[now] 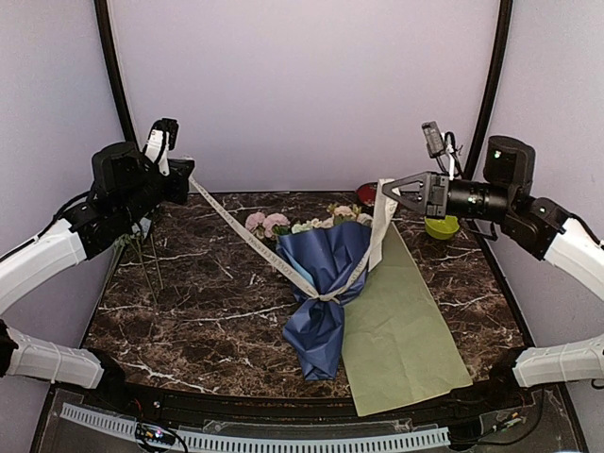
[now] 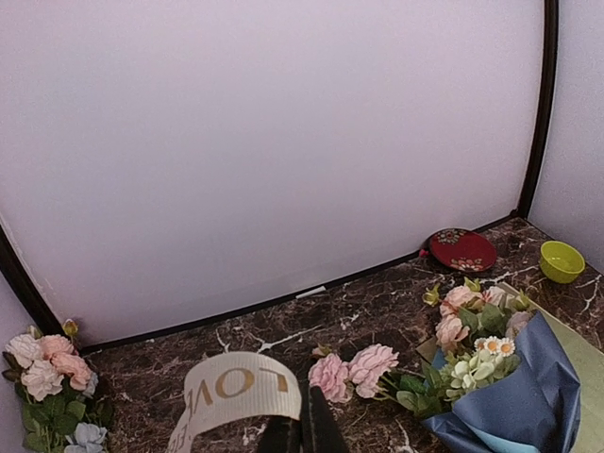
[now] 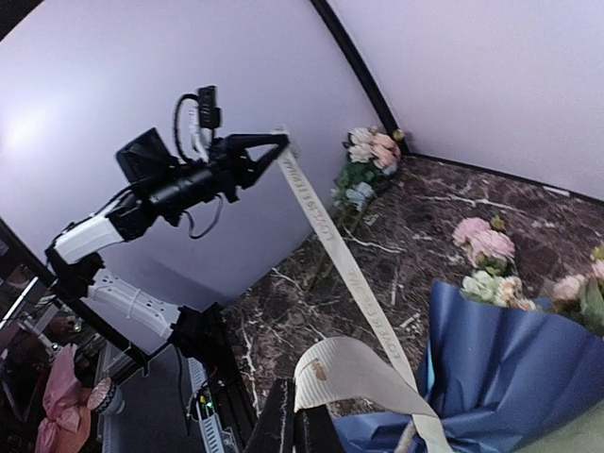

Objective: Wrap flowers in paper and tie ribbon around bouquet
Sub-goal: Tie the ribbon around the folded bouquet, then cross the half-tied ribbon over the folded bouquet.

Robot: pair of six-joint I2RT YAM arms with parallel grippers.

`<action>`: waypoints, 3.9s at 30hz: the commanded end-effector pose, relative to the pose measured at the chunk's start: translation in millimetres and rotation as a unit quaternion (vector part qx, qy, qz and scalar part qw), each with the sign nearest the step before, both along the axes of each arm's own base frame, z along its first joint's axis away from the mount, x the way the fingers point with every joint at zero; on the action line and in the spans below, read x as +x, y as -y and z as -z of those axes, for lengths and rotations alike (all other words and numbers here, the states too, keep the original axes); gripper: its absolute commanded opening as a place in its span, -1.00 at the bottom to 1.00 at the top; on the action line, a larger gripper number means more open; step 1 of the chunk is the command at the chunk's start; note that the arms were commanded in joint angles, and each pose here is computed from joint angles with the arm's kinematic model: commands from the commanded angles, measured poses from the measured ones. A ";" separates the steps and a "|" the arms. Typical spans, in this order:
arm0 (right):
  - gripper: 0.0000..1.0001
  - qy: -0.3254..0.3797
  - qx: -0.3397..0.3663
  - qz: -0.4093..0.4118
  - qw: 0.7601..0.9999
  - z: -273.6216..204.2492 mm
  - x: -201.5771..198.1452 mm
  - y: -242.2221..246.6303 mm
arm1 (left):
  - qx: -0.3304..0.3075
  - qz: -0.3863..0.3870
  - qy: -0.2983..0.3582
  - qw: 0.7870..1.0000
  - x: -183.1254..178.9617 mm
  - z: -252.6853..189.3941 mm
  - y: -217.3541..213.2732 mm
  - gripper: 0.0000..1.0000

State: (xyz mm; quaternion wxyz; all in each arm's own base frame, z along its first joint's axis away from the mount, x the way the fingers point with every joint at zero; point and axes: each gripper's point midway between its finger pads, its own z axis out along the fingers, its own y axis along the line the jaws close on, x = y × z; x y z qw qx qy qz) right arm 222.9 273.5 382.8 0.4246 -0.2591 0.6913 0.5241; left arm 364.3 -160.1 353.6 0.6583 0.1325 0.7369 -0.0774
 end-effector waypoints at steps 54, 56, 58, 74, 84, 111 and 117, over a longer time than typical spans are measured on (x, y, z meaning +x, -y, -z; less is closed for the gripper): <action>-1.00 -0.348 -0.076 0.576 0.736 329.0 44.0 316.9 | -0.276 -0.369 -0.315 0.830 -89.3 269.0 -209.0 -1.00; -1.00 -0.348 -0.064 0.579 0.735 329.4 42.9 321.8 | -0.274 -0.378 -0.309 0.829 -90.7 266.6 -213.7 -1.00; -1.00 -0.353 -0.071 0.575 0.734 331.9 41.7 322.6 | -0.269 -0.386 -0.304 0.829 -91.6 262.9 -217.6 -1.00; -1.00 -0.316 -0.142 0.484 0.804 300.2 56.2 263.8 | -0.273 -0.226 -0.226 0.907 -61.0 185.9 -143.0 -1.00; -0.75 -0.329 -0.197 0.433 0.815 286.1 42.4 212.3 | -0.252 -0.066 -0.185 0.948 -42.2 98.2 -32.6 -1.00; 1.00 0.089 -0.179 -0.150 0.968 172.0 -5.3 -150.9 | -0.201 0.461 0.081 0.861 -174.0 -108.9 160.4 -1.00; 0.96 0.080 -0.156 -0.183 0.967 187.8 -2.1 -174.3 | -0.198 0.470 0.091 0.856 -179.0 -115.7 160.2 -1.00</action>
